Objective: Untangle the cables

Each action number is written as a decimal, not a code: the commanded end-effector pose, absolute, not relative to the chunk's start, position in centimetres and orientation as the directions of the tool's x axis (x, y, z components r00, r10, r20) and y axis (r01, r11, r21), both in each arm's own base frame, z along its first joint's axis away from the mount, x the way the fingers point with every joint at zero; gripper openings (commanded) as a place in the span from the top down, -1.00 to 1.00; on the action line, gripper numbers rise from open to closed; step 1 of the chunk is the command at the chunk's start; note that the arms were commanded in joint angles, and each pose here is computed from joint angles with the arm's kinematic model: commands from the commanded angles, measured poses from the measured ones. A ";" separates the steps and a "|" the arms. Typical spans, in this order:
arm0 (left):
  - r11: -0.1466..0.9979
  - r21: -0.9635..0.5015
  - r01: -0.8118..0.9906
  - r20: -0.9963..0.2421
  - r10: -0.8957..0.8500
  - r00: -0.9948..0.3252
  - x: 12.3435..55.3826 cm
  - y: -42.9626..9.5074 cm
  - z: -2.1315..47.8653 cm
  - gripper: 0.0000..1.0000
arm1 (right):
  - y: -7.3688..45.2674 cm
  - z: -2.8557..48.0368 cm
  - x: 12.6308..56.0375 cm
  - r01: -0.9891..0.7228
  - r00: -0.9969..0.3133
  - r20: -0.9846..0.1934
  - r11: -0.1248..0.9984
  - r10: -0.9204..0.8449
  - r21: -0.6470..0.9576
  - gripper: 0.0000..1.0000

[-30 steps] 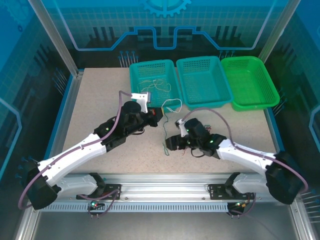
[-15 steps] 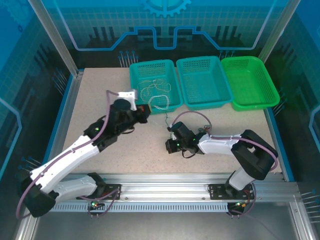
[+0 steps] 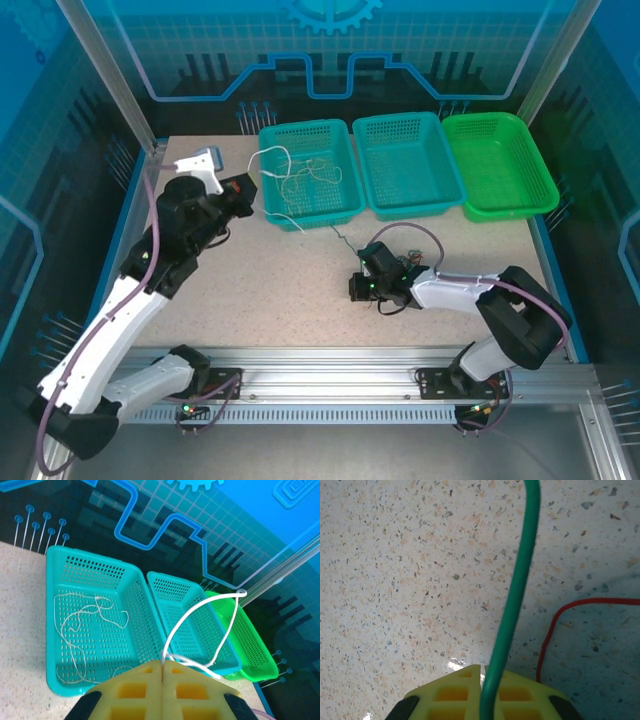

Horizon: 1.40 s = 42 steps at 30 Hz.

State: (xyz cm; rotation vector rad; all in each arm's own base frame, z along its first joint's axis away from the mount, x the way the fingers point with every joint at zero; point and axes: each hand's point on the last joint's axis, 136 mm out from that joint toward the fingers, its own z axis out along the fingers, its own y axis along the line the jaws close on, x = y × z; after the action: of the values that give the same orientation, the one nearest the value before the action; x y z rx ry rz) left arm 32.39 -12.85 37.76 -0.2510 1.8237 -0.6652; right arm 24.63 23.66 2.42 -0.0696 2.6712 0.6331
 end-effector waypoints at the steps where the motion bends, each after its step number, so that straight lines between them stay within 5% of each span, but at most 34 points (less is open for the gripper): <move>1: 0.837 -0.516 0.185 -0.838 -0.448 -0.310 35.4 -13.3 39.1 1.00 | 22.4 2.0 23.8 -0.104 -0.936 -0.350 0.913 0.045 0.395 1.00; 12: 0.815 -0.574 0.078 -0.748 -0.483 -0.456 50.2 -15.2 28.8 1.00 | 23.0 6.8 22.6 -0.220 -0.905 -0.425 0.873 -0.016 0.435 1.00; 18: 0.822 -0.569 0.014 -0.696 -0.472 -0.541 52.4 -15.7 24.7 0.19 | 21.4 10.3 21.4 -0.255 -0.868 -0.497 0.873 -0.018 0.415 1.00; 24: 0.781 -0.619 0.085 -0.698 -0.497 -0.516 49.0 -16.1 28.2 0.03 | 20.1 16.0 20.8 -0.331 -0.785 -0.619 0.847 -0.003 0.416 1.00; 31: 0.648 -0.663 0.374 -0.716 -0.404 -0.569 39.8 -21.3 32.9 -0.08 | 19.1 25.4 22.9 -0.398 -0.610 -0.792 0.851 0.034 0.344 0.98; 36: 0.616 -0.623 0.482 -0.745 -0.279 -0.606 32.7 -24.4 33.2 -0.37 | 17.6 30.2 28.0 -0.320 -0.500 -0.862 0.908 0.081 0.271 1.00; 42: 0.599 -0.600 0.531 -0.742 -0.169 -0.649 26.4 -25.5 31.3 -0.72 | 15.5 29.2 37.1 -0.207 -0.560 -0.819 0.937 0.124 0.283 1.00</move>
State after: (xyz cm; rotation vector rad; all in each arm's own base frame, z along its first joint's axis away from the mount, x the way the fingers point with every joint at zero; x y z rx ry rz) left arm 28.57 -25.75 33.32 0.2303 1.9477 -1.1091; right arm 34.16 16.19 30.59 -0.0523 2.0803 0.4735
